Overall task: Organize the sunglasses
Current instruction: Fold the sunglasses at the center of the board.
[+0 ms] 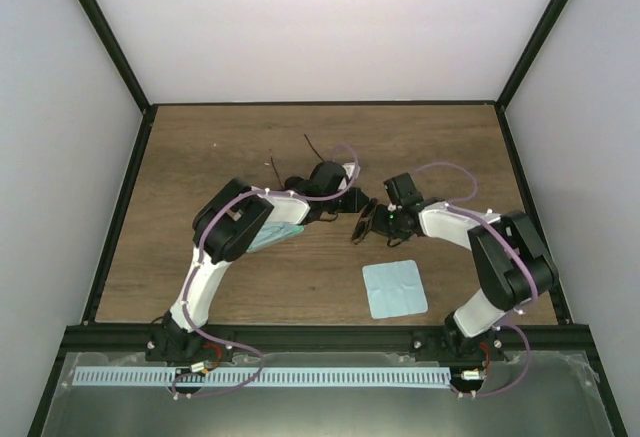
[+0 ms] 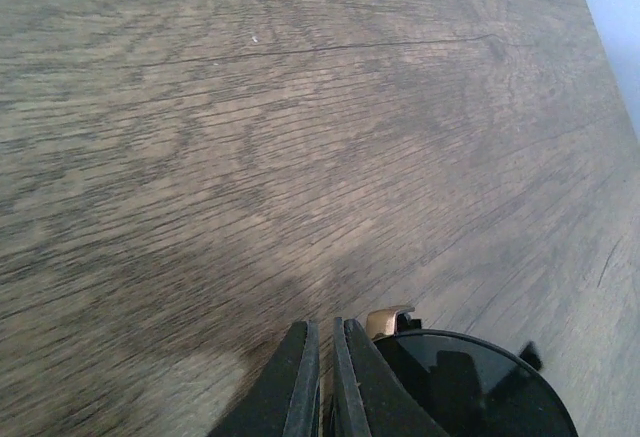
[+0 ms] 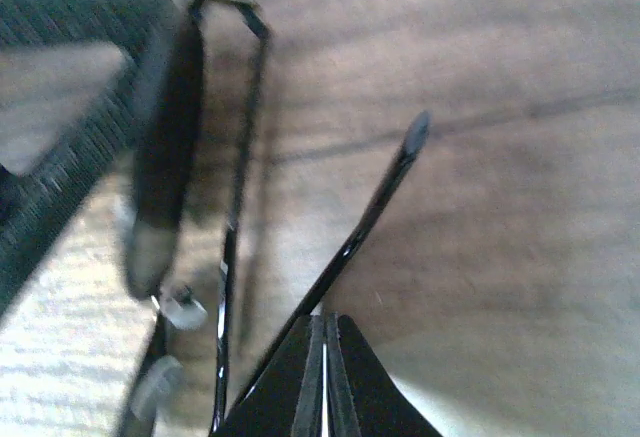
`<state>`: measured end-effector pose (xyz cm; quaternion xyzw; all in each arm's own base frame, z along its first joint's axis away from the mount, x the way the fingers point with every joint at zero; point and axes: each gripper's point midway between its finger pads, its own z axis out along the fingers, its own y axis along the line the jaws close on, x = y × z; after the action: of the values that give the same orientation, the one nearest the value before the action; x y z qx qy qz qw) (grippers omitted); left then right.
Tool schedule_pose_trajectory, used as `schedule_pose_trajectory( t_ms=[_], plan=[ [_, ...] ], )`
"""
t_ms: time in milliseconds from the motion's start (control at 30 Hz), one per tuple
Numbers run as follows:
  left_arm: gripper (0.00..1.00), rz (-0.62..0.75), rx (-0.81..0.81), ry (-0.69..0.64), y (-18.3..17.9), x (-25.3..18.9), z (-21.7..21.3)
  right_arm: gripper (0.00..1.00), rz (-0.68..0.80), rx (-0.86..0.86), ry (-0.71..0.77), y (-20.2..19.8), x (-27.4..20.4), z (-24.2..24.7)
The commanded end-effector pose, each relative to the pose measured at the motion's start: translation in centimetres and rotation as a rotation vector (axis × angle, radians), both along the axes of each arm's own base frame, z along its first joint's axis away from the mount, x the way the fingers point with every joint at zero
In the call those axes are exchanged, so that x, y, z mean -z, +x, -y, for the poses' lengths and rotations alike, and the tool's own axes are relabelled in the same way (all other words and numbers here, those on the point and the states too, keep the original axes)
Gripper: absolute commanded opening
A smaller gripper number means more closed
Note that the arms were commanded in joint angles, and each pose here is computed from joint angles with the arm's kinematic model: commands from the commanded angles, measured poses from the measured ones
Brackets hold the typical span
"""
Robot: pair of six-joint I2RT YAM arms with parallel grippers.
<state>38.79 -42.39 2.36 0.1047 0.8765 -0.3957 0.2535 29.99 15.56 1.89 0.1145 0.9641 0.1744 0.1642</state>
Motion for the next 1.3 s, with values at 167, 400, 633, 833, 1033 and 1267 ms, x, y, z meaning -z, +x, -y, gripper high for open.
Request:
schedule_pose_trajectory(
  t_ms=[167, 400, 633, 833, 1033, 1267],
  plan=[
    [0.07, -0.031, 0.053, 0.040, -1.8, 1.9, 1.2, 0.02, -0.006, -0.032, -0.008, 2.8, 1.1, -1.1],
    [0.07, -0.039, 0.060, 0.043, -2.2, 2.1, 1.1, 0.03, 0.050, -0.032, 0.029, 3.4, 0.0, -1.5],
    [0.10, 0.012, 0.026, 0.064, -1.3, 0.1, 0.2, 0.07, 0.134, -0.006, 0.028, 2.5, -3.5, -0.4],
    [0.16, 0.091, -0.025, 0.080, 0.1, -3.0, -0.8, 0.13, 0.194, 0.007, 0.079, 1.2, -6.2, -0.1],
    [0.16, 0.150, -0.044, 0.013, -0.8, -6.6, -1.7, 0.35, 0.213, -0.003, 0.264, 0.0, -7.6, -2.1],
    [0.16, 0.253, -0.116, -0.039, -2.6, -11.9, -4.8, 0.35, 0.171, -0.011, 0.313, 0.6, -5.7, -3.4]
  ],
)
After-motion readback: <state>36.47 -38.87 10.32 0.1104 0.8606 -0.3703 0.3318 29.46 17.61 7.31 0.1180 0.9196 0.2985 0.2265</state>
